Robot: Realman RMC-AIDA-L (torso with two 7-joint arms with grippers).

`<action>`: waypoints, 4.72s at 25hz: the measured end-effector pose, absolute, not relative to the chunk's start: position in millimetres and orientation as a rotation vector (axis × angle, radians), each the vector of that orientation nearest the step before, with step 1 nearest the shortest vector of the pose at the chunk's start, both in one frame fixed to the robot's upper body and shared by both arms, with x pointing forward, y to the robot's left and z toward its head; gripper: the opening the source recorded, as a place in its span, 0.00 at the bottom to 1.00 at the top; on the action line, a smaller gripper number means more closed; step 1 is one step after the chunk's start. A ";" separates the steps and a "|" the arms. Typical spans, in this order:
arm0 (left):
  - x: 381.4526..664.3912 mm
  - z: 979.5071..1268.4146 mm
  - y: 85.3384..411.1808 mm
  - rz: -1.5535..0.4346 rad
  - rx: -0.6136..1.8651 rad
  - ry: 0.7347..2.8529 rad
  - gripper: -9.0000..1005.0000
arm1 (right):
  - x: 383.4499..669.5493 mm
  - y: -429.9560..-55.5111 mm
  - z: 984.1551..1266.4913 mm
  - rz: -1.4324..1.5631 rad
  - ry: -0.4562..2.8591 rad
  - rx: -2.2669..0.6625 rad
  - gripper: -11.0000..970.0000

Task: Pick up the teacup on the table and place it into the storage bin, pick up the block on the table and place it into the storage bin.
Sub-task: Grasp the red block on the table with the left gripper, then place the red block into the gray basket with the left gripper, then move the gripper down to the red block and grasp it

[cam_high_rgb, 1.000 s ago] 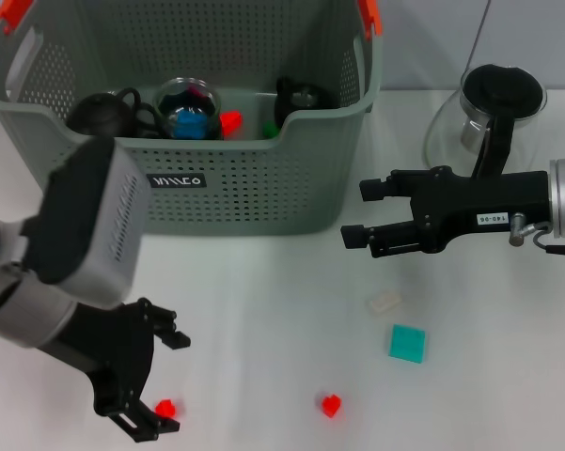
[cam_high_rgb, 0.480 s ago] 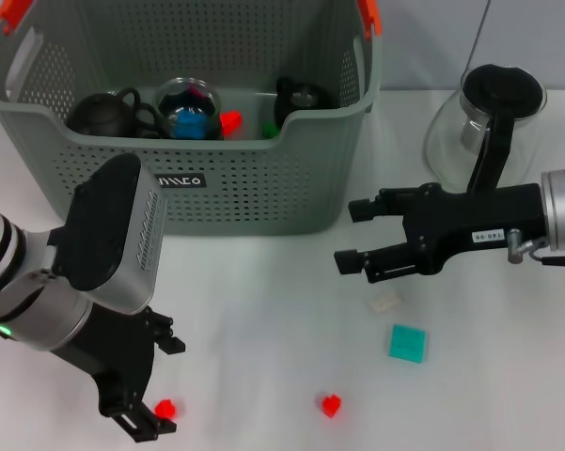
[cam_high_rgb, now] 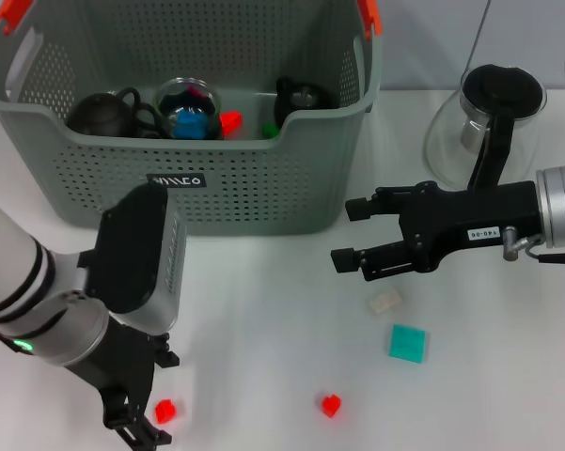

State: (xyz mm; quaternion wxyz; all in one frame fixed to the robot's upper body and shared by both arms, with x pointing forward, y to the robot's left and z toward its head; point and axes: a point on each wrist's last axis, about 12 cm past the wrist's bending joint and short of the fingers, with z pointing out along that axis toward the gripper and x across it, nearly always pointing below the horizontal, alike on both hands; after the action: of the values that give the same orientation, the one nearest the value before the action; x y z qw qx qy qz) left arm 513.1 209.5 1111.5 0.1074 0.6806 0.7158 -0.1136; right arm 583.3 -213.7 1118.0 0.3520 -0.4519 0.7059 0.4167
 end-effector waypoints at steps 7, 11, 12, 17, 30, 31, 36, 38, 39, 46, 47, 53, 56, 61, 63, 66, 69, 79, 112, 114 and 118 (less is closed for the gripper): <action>512.4 1108.8 206.1 -0.315 1.999 2.151 0.78 | 584.7 -214.1 1118.4 1.069 1.828 -1.162 0.94; 512.6 1107.9 205.1 -0.296 1.988 2.185 0.77 | 585.4 -214.7 1118.9 1.064 1.827 -1.158 0.94; 512.4 1107.3 204.6 -0.289 1.987 2.191 0.76 | 585.4 -214.9 1118.9 1.063 1.827 -1.157 0.94; 511.1 1105.8 201.2 -0.279 1.968 2.217 0.60 | 585.3 -215.5 1118.7 1.060 1.826 -1.155 0.94; 508.1 1102.7 195.9 -0.268 1.986 2.225 0.49 | 584.4 -217.6 1117.6 1.058 1.825 -1.146 0.94; 508.0 1102.9 195.5 -0.270 1.982 2.227 0.47 | 584.4 -217.7 1117.7 1.058 1.825 -1.145 0.94; 510.1 1103.6 193.8 -0.267 1.951 2.249 0.38 | 584.6 -217.7 1117.9 1.057 1.823 -1.145 0.94; 511.0 1104.2 193.3 -0.263 1.937 2.256 0.34 | 584.6 -217.8 1117.9 1.057 1.823 -1.145 0.94; 511.2 1105.5 192.9 -0.260 1.934 2.254 0.32 | 584.7 -217.9 1117.9 1.057 1.823 -1.145 0.94; 508.7 1125.1 191.8 -0.389 1.836 2.243 0.20 | 585.1 -218.6 1118.2 1.053 1.823 -1.143 0.94; 510.5 1133.5 193.4 -0.463 1.759 2.242 0.20 | 585.1 -218.5 1118.3 1.053 1.822 -1.144 0.94; 539.6 1190.5 223.9 -0.874 1.185 2.128 0.22 | 584.9 -218.8 1117.8 1.051 1.825 -1.145 0.94; 557.4 1221.9 243.6 -0.953 1.028 1.978 0.22 | 584.8 -218.9 1117.6 1.051 1.827 -1.147 0.94; 602.1 1246.9 260.6 -0.842 0.848 1.919 0.24 | 585.4 -217.3 1118.7 1.052 1.823 -1.157 0.94; 621.2 1247.8 267.3 -0.777 0.743 1.937 0.24 | 585.3 -216.8 1118.7 1.053 1.822 -1.162 0.94; 632.2 1243.6 272.3 -0.716 0.668 1.951 0.25 | 585.0 -216.6 1118.7 1.056 1.822 -1.165 0.94; 639.8 1237.8 276.4 -0.633 0.606 1.959 0.26 | 584.0 -217.0 1117.8 1.058 1.823 -1.163 0.94; 618.3 1234.1 296.6 -0.655 0.577 1.924 0.57 | 582.9 -217.1 1117.5 1.064 1.822 -1.168 0.94; 468.0 1081.5 283.0 -0.915 1.310 1.683 0.94 | 573.6 -181.7 1133.1 0.939 1.771 -1.905 0.94; 468.2 1081.0 283.1 -0.902 1.321 1.672 0.94 | 572.5 -171.0 1133.3 0.933 1.773 -1.962 0.94; 469.6 1079.3 284.7 -0.863 1.336 1.664 0.94 | 569.9 -152.3 1133.1 0.898 1.771 -2.061 0.94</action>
State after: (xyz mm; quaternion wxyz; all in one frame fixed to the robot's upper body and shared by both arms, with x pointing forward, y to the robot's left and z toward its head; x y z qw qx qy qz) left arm 469.6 284.7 1079.3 0.4078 0.5301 0.6600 -0.3424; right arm 569.9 -152.3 1133.1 0.1395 -0.7132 0.6127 0.3107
